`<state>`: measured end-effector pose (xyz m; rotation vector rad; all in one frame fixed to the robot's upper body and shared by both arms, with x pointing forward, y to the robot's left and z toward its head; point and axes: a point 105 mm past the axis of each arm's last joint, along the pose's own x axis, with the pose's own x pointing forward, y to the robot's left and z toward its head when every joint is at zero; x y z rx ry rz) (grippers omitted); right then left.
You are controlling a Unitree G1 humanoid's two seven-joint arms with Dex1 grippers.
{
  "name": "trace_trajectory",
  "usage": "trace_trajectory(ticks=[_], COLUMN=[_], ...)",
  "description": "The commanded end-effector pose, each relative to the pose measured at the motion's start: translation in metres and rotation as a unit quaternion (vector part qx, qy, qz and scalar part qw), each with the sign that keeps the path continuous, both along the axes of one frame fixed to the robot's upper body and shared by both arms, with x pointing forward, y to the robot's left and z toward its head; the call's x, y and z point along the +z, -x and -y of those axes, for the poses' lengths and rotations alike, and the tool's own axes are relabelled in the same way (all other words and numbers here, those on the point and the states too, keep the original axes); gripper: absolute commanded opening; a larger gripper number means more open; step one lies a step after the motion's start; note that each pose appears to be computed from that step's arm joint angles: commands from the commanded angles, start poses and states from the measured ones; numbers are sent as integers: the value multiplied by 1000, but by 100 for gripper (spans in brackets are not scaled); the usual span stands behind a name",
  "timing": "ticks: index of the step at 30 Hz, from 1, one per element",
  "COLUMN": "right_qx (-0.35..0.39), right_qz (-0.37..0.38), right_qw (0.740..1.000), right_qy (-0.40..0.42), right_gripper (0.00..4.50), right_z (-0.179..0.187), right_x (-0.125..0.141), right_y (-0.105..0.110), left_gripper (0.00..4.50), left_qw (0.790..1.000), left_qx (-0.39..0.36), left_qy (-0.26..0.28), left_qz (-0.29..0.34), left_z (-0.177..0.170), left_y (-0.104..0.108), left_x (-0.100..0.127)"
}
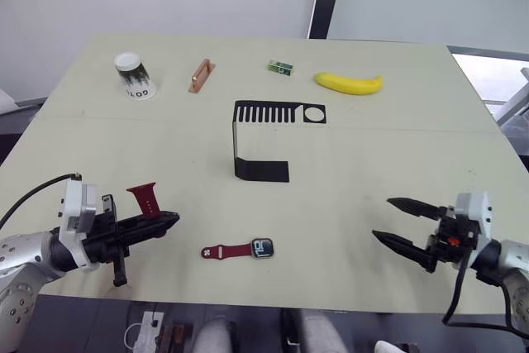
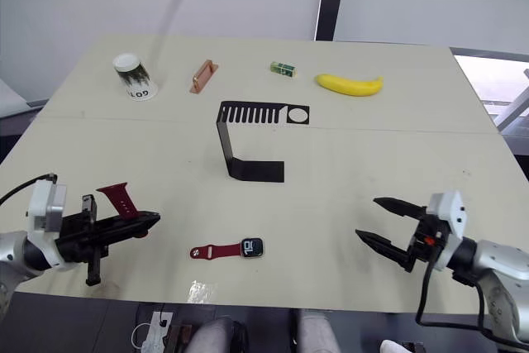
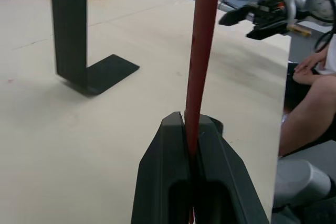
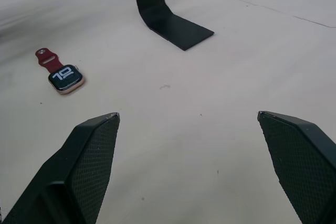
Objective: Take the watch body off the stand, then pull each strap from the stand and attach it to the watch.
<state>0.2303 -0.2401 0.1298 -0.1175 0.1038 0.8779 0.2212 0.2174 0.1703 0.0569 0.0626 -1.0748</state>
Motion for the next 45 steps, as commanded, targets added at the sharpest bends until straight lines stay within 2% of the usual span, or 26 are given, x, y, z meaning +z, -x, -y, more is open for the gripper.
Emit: trace_trajectory(ticks=[1, 7, 13, 18, 22, 29, 31, 33, 45], right_qx=[-12, 30, 108, 123, 135, 144, 148, 156, 184], right_qz=[18, -25, -90, -113, -140, -142, -141, -140, -134], right_qw=[1000, 990, 945, 911, 904, 896, 895, 892, 887], right_qy=[-13, -135, -296, -378, -381, -395, -397, -400, -402], right_gripper=[446, 446, 446, 446, 446, 446, 395, 322, 322], right_z=[6, -34, -103, -136, -155, -164, -165, -168, -173], right_x=[6, 12, 41, 66, 71, 76, 78, 80, 91], right_y=[6, 9, 14, 5, 4, 3, 4, 5, 8], left_gripper=[0, 0, 0, 0, 0, 0, 0, 0, 0], left_qw=[999, 990, 963, 946, 940, 931, 928, 927, 921], left_qx=[-33, -126, -204, -242, -253, -279, -287, -288, -288], left_qy=[7, 55, 115, 134, 134, 134, 134, 134, 149], left_qz=[3, -38, -135, -171, -183, -192, -196, -198, -216], left_z=[9, 56, 113, 149, 163, 171, 175, 177, 184], left_y=[-5, -8, -14, -12, -12, -10, -9, -9, -14], left_x=[2, 9, 17, 18, 15, 17, 16, 15, 14])
